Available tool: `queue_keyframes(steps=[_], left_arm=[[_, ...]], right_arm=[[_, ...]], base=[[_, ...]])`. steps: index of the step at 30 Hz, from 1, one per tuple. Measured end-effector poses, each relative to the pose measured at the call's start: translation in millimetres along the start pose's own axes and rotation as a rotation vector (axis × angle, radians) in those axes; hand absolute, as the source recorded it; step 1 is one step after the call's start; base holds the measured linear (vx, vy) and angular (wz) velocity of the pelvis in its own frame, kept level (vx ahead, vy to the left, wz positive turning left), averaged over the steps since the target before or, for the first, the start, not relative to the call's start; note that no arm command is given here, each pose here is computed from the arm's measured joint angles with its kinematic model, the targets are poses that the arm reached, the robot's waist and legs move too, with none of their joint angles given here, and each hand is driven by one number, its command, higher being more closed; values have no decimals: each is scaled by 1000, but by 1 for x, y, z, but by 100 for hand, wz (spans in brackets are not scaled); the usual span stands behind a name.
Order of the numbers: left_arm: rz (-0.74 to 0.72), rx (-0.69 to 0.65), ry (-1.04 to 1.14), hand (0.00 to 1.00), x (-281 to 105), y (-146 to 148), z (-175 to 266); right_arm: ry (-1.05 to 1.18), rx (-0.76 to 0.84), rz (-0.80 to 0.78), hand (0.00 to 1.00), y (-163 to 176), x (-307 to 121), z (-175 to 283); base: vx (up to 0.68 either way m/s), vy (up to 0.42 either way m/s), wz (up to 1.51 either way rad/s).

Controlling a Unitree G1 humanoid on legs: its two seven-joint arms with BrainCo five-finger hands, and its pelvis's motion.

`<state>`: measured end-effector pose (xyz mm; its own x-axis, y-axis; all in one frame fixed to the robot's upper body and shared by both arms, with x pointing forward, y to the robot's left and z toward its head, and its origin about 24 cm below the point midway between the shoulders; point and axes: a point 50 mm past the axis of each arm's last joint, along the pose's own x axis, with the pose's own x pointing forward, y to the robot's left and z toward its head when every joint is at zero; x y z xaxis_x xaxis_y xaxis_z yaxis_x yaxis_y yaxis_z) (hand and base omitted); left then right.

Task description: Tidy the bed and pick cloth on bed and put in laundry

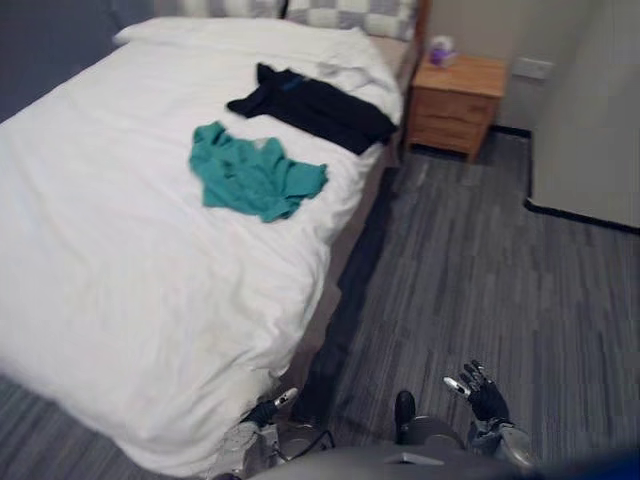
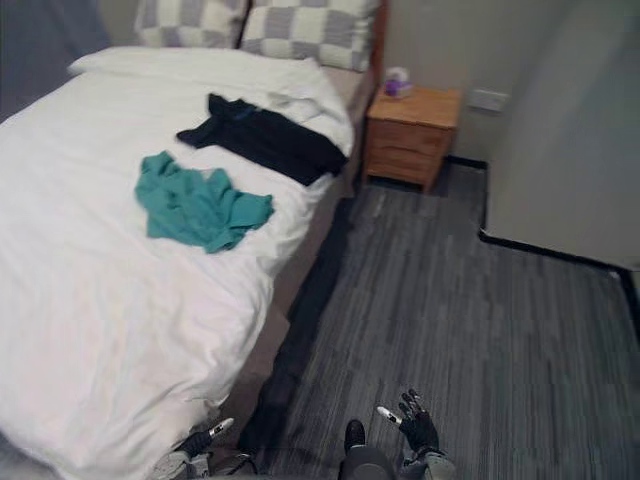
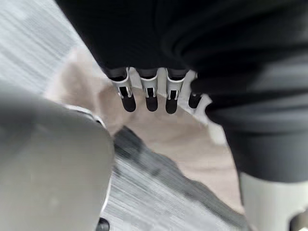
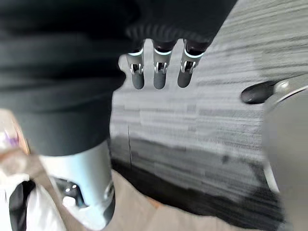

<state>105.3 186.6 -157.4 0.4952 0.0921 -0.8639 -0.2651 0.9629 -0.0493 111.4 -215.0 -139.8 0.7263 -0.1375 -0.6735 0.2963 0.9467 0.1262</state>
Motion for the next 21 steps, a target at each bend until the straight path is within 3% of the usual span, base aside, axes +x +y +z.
queue_keyframes(steps=[6,21], left_arm=[[-112,159,-56,0,-1,-5,6],[-76,228,60,0,2,-10,-3]], right_arm=[[61,93,-75,0,1,-1,-10],[197,144,-178,0,-14,-8,-28]], base=[[-90,112,-23],[80,7,4]])
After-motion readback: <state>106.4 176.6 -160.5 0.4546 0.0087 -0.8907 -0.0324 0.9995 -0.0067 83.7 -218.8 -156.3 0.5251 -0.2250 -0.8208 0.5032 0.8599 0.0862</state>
